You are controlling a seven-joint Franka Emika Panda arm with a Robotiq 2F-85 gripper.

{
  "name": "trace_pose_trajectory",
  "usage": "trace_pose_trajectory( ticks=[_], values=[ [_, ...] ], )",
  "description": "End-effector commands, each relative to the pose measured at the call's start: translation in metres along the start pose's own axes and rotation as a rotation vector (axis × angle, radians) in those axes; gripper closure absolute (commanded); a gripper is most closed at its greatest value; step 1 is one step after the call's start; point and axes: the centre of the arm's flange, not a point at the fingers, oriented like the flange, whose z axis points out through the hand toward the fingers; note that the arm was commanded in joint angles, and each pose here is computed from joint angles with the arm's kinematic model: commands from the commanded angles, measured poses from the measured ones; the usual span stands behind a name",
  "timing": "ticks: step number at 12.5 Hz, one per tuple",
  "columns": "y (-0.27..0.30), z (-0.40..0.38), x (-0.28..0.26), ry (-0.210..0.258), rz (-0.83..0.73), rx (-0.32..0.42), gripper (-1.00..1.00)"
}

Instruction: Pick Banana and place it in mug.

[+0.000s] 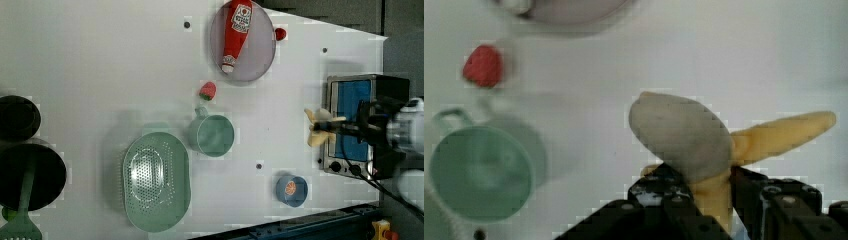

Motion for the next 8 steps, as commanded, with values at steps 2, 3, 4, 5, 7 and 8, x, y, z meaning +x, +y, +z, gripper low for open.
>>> trace_pose_trajectory(
  ticks=[2,3,4,5,7,8],
  values=[
    [-0.084,-0.030,-0.019,-0.015,0.072,-0.027,0.40],
    [-0.098,-0.037,-0.025,-0.008,0.093,-0.026,0.40],
    [-0.114,-0.040,-0.031,-0.011,0.122,-0.019,0.40],
    [-0.128,-0.037,-0.038,-0.024,0.156,-0.012,0.40],
    [-0.155,-0.023,-0.051,-0.061,0.208,-0.008,0.40],
    [-0.166,-0.014,-0.056,-0.082,0.242,-0.013,0.40]
  ],
)
